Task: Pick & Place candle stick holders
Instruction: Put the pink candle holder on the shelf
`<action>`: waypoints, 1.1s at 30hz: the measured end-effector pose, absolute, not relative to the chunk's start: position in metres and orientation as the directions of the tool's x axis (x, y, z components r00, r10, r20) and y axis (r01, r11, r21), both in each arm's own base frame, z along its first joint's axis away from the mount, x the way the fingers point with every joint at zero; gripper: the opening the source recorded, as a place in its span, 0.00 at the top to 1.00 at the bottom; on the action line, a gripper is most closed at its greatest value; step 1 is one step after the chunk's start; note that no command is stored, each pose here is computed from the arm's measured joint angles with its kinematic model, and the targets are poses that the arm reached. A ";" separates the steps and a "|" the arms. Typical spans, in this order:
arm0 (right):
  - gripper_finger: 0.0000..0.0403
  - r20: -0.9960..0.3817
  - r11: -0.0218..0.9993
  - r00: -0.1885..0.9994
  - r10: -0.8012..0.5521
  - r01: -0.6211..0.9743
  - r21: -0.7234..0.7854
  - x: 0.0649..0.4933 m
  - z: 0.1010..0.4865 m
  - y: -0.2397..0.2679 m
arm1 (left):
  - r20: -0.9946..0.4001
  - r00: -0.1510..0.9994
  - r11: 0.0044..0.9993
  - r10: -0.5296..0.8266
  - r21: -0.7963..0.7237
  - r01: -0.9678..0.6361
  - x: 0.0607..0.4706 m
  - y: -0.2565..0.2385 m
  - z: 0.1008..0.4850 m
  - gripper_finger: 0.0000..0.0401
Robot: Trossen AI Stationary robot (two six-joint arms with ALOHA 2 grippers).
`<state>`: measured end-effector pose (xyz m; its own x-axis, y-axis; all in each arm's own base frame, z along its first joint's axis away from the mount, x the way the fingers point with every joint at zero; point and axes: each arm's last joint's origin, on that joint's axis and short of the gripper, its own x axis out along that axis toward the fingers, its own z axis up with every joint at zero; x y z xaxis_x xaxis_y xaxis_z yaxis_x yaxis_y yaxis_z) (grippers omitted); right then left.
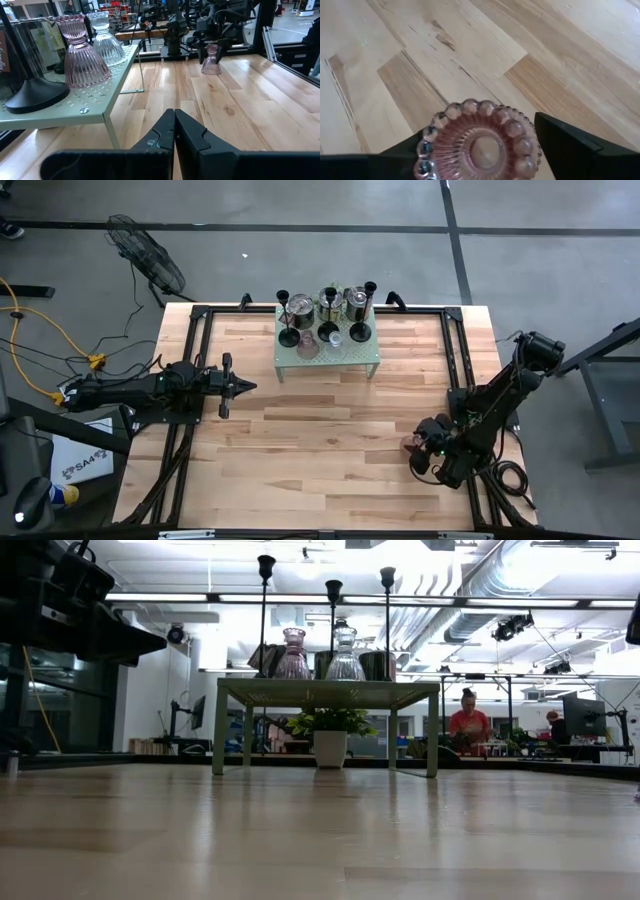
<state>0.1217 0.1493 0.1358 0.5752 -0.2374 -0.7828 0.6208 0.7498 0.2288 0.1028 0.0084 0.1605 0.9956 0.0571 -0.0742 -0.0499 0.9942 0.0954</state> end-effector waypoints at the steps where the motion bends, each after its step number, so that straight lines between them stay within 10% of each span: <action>1: 0.36 -0.782 0.755 0.576 -0.238 0.616 0.224 0.122 0.136 0.149 | -0.074 0.996 0.994 0.057 0.095 -0.050 0.103 0.008 0.161 1.00; 15: 0.63 -0.682 0.799 0.659 -0.317 0.573 0.183 0.125 0.139 0.147 | -0.074 0.996 0.994 0.057 0.095 -0.050 0.103 0.008 0.161 1.00; 33: 0.69 -0.663 0.807 0.642 -0.385 0.582 0.095 0.156 0.141 0.127 | -0.074 0.996 0.994 0.057 0.095 -0.050 0.103 0.008 0.161 1.00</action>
<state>0.1565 0.1272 0.1407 0.6419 -0.3849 -0.6632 0.5825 0.8073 0.0952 0.1028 0.0084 0.1605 0.9956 0.0571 -0.0743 -0.0499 0.9942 0.0955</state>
